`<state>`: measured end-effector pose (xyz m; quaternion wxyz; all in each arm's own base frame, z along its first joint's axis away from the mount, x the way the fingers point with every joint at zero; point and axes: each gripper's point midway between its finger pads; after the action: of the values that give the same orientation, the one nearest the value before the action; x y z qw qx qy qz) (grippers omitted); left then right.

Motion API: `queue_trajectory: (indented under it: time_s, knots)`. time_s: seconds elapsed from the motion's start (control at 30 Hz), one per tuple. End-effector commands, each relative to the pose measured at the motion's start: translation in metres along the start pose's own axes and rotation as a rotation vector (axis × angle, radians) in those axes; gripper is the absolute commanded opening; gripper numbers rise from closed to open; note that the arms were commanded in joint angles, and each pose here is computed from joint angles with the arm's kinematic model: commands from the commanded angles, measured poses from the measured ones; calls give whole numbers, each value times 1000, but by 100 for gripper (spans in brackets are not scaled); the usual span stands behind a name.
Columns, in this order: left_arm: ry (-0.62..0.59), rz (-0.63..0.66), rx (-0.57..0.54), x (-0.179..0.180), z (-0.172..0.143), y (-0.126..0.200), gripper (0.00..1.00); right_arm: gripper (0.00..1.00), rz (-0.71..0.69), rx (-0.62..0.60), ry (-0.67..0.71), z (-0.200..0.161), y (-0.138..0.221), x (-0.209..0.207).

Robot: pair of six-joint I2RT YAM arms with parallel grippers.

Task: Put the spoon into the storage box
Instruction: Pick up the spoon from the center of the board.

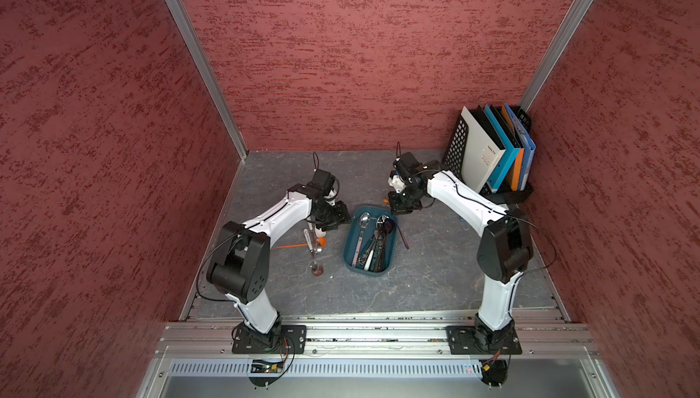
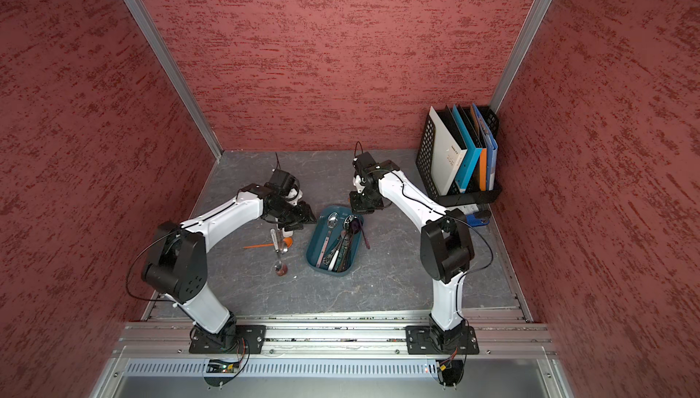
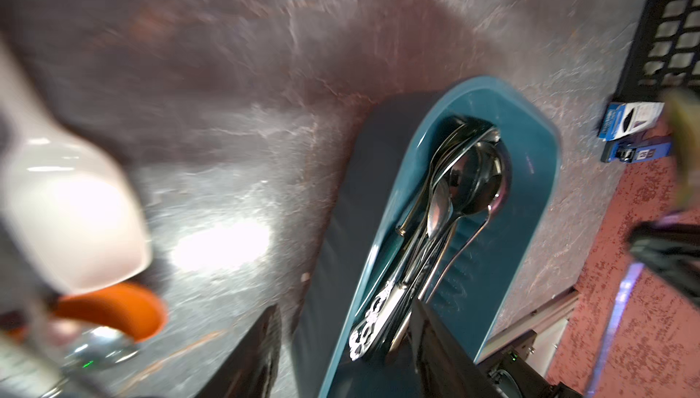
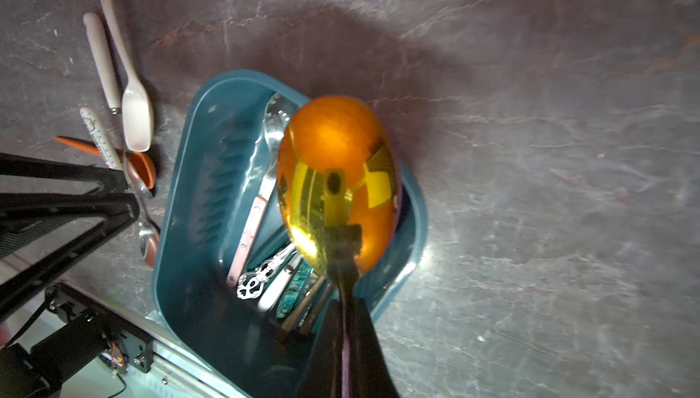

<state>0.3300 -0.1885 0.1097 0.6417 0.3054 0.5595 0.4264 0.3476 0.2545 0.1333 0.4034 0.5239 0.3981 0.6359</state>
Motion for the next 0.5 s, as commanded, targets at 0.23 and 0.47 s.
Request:
queue_trajectory:
  time_s: [0.23, 0.47]
  knots:
    - [-37, 91, -82, 45, -14, 39, 59, 0, 112, 0, -83, -5, -25, 58]
    - [-27, 88, -102, 58, -24, 48, 59, 0, 65, 28, -125, -13, -47, 51]
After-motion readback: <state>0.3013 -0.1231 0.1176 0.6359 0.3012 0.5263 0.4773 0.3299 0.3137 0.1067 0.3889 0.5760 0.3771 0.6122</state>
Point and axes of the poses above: each gripper's point midway between its finger pads, its own y axis back along the fingers, its own x axis along the line the jaws close on, z = x × y, and after that the axes turned 6 degrees about -y, right-handed
